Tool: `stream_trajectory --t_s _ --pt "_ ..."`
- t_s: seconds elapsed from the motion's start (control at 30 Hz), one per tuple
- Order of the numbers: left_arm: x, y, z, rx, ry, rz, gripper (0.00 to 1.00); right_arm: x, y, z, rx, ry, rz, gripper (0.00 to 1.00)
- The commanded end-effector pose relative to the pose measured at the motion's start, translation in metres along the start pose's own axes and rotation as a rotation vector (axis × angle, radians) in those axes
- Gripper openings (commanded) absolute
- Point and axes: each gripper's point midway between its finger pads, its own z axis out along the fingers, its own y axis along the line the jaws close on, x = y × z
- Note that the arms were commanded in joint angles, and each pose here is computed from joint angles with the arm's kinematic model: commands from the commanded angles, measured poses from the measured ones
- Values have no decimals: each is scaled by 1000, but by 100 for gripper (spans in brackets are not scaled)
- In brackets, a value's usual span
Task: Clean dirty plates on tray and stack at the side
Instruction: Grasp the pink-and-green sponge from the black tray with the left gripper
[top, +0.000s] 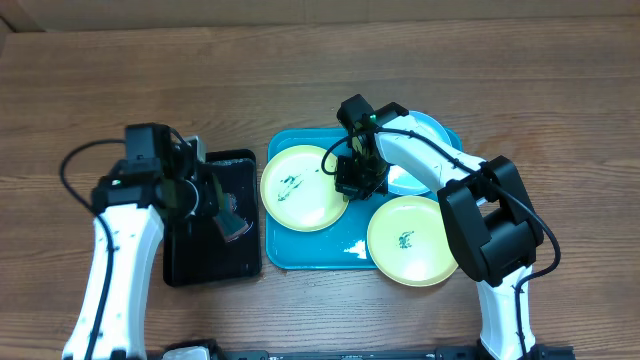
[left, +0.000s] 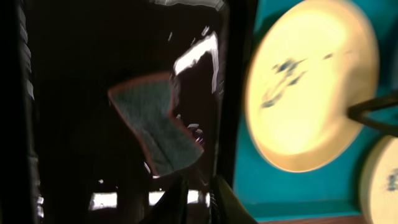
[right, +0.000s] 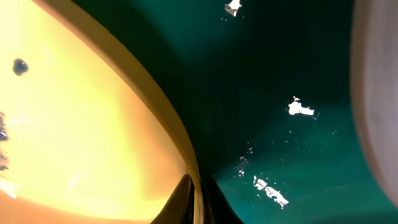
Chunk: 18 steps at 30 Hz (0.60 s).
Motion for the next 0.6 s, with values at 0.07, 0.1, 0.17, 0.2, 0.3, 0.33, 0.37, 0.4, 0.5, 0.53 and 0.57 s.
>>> stream_trajectory --t_s 0.07,0.1,0.17,0.2,0.3,0.33,0.37,0.4,0.5,0.53,0.57 --pt "24 11 41 -1 124 -117 15 -3 -28 22 136 -1 16 5" --pt "26 8 46 22 137 -121 15 -4 -28 22 140 -7 15 5" --pt "26 3 53 60 154 -125 15 -7 -29 22 147 -22 12 5" --pt "27 3 55 64 161 -128 17 -8 -29 22 149 -27 11 5" --pt "29 5 61 59 181 -135 34 -10 -28 22 146 -37 8 5" --pt "30 6 63 57 188 -145 36 -11 -28 22 144 -39 2 5" --pt "31 7 65 50 196 -165 39 -12 -28 22 143 -41 -1 5" --pt "31 7 66 48 200 -180 39 -13 -27 22 141 -46 -3 5" --pt "29 10 72 38 201 -219 30 -16 -25 22 132 -57 -6 5" --pt "29 12 74 25 200 -235 30 -16 -24 22 129 -60 -7 5" --pt "29 18 75 -15 197 -271 31 -17 -24 22 128 -61 -8 5"
